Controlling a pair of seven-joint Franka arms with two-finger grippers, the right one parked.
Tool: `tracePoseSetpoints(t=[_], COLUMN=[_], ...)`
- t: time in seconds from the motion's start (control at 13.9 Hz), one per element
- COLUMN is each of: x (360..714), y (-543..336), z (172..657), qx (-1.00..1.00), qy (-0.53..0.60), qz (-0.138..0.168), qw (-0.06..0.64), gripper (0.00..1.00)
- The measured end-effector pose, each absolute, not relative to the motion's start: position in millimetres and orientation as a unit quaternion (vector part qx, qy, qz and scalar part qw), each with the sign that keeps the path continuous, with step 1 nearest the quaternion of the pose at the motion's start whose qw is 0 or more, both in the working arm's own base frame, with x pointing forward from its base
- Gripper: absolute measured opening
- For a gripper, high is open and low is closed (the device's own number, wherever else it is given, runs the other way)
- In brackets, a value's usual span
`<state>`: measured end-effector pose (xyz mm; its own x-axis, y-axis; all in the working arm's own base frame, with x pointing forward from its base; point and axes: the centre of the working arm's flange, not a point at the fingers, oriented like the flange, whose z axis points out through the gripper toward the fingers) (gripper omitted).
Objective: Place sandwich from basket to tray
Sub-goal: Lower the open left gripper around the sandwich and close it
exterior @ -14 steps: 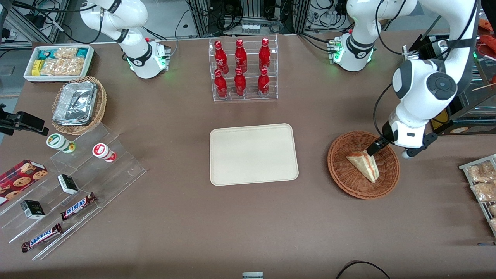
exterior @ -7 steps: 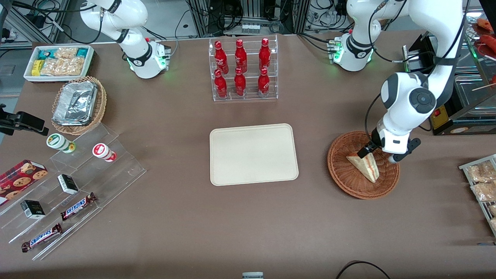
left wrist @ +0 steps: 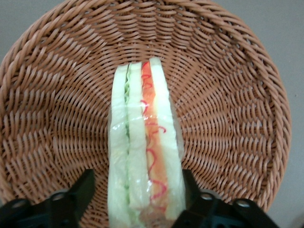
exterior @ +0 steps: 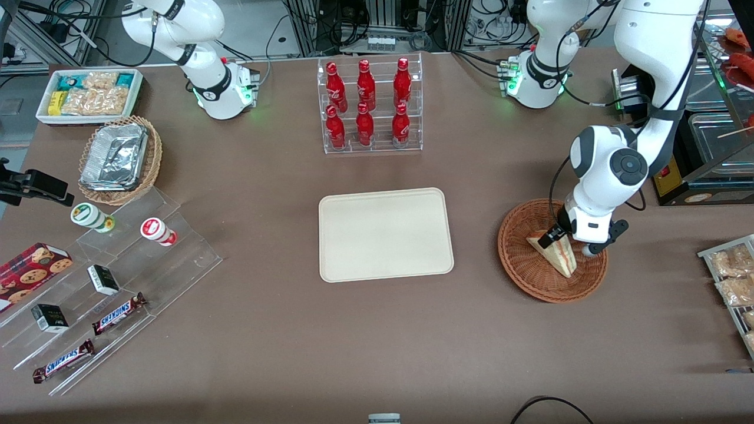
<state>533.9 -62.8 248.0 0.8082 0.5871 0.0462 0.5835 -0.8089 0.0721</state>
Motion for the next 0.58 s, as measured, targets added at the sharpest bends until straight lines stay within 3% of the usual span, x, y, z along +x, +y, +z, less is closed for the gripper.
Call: tracePoseSetpoints(t=[0.22, 0.43, 0.58], x=[546.3, 560.3, 571.3], y=[-64.1, -66.9, -75.8], z=[253.3, 270.9, 303.1], qx=[0.951, 0.956, 0.961], qy=[0.305, 0.285, 0.271], qz=[0.044, 0.063, 0.054], qw=[0.030, 0.024, 0.010], gripper=[0.43, 0.32, 0.29])
